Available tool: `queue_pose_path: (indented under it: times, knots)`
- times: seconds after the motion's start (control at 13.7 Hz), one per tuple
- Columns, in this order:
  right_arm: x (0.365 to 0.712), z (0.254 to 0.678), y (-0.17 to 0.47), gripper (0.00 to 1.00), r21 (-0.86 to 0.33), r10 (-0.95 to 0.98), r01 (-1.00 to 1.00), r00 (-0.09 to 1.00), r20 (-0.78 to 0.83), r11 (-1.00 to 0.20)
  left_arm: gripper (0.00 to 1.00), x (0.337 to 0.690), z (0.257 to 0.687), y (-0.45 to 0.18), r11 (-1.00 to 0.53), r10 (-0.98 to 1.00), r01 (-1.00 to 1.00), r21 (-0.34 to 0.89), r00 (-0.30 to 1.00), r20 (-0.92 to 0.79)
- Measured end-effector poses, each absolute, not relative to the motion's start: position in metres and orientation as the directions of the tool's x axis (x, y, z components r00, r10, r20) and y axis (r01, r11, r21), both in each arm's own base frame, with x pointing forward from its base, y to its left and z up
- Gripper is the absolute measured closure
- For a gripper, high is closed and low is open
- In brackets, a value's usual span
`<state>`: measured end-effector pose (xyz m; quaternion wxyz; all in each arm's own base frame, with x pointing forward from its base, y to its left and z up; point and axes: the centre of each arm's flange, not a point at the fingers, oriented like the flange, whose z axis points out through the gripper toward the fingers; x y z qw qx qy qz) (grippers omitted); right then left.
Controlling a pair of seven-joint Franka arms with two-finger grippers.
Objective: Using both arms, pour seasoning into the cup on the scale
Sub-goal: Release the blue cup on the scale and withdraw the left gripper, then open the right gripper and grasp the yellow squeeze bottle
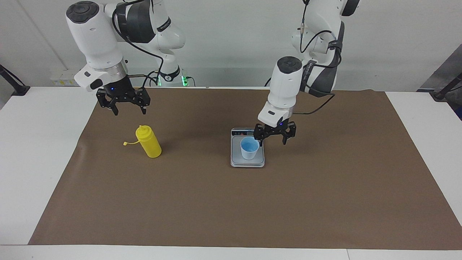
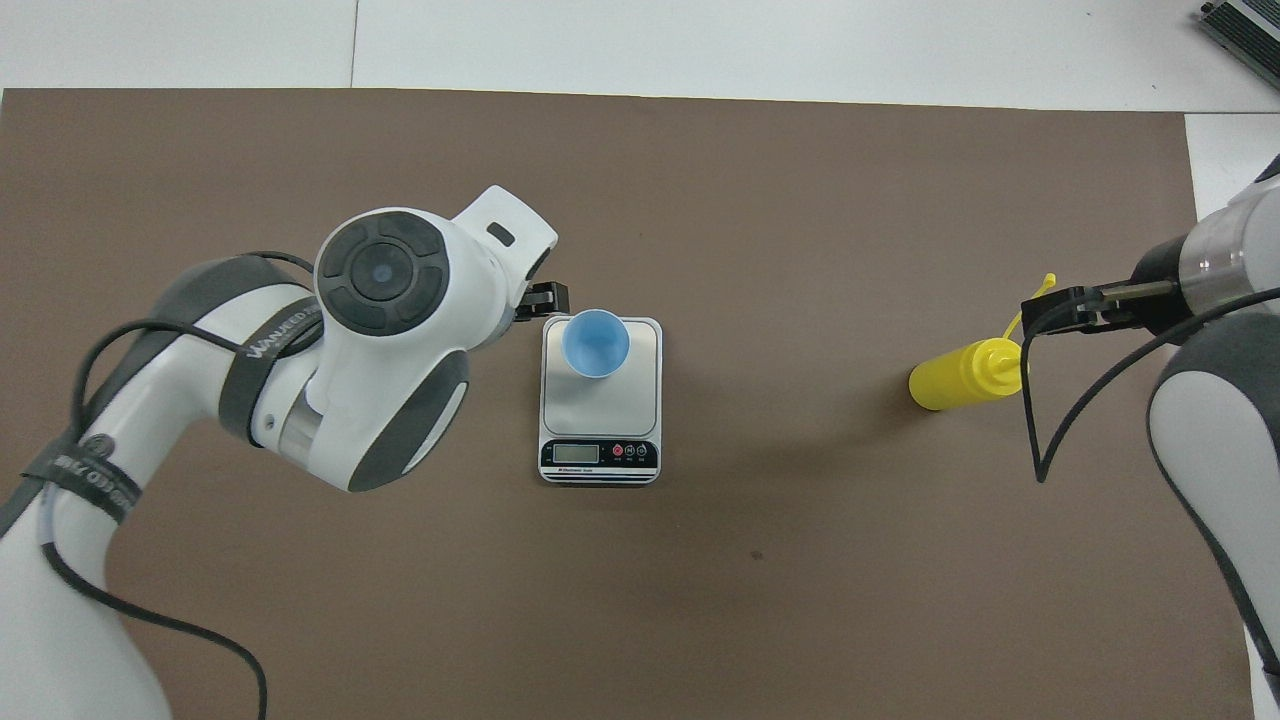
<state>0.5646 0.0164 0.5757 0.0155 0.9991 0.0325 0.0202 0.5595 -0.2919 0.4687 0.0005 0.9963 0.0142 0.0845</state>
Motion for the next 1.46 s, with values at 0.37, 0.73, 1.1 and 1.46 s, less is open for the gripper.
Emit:
queue_pose_path:
  times: [0.37, 0.73, 1.1, 1.46]
  knots:
    - [0.564, 0.575, 0.008, 0.00, 0.032, 0.051, 0.050, 0.998, 0.033, -0.998, 0.00, 0.579, 0.501, -0.202, -0.999, -0.034, -0.027, -0.044, 0.988, 0.149]
    - [0.563, 0.578, 0.006, 0.00, 0.032, 0.047, 0.046, 0.998, 0.034, -0.998, 0.00, 0.587, 0.530, -0.099, -0.994, -0.108, -0.105, -0.028, 0.987, 0.117]
    - [0.565, 0.588, 0.004, 0.00, 0.015, -0.174, -0.176, 0.983, 0.059, -0.984, 0.00, 0.580, 0.584, -0.049, -0.984, -0.175, -0.173, -0.046, 0.983, 0.054]
    - [0.570, 0.573, -0.039, 0.00, -0.127, -0.563, -0.563, 0.826, -0.040, -0.817, 0.00, 0.569, 0.598, -0.040, -0.977, -0.210, -0.208, -0.049, 0.977, 0.027]
